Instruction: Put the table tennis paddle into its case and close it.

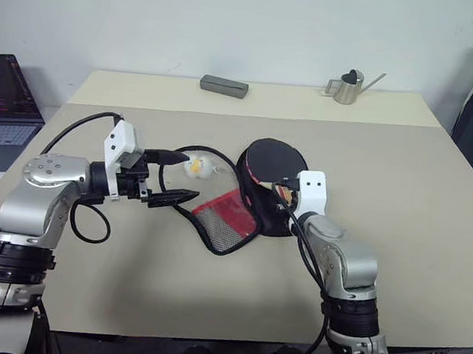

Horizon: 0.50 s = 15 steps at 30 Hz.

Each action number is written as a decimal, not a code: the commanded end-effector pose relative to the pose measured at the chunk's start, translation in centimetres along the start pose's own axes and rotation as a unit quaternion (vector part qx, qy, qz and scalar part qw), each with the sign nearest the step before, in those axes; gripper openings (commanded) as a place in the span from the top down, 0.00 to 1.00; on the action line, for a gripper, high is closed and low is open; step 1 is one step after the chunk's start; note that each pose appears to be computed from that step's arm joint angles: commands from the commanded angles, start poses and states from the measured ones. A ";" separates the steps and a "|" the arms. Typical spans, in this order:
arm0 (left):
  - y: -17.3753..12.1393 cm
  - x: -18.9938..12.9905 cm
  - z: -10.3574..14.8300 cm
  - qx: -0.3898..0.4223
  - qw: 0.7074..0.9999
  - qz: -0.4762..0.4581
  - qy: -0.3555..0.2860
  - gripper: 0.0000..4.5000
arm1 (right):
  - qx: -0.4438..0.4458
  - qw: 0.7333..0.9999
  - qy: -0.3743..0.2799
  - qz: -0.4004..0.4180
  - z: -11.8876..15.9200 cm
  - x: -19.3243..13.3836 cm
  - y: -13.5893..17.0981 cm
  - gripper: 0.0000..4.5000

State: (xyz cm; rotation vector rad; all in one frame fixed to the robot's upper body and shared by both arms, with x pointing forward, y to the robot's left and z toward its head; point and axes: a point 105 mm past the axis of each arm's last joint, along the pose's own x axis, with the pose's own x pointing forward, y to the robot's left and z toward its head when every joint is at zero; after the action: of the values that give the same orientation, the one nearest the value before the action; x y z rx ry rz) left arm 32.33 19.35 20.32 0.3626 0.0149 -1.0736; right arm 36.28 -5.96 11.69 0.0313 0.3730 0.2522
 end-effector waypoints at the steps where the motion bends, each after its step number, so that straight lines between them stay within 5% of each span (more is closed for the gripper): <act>1: 0.1 -0.6 1.5 0.028 1.000 0.006 -0.010 0.00 | -0.012 0.999 -0.037 0.022 1.6 -0.5 1.3 0.74; 15: -0.2 -0.7 1.3 0.027 1.000 0.007 -0.010 0.00 | -0.020 1.000 -0.017 0.012 0.5 -0.1 0.9 0.74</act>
State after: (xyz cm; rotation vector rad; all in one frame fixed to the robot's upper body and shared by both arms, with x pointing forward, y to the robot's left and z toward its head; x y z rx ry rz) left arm 31.92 19.06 20.08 0.3679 0.0157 -1.0860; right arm 36.04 -5.21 11.03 0.0002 0.3920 0.2848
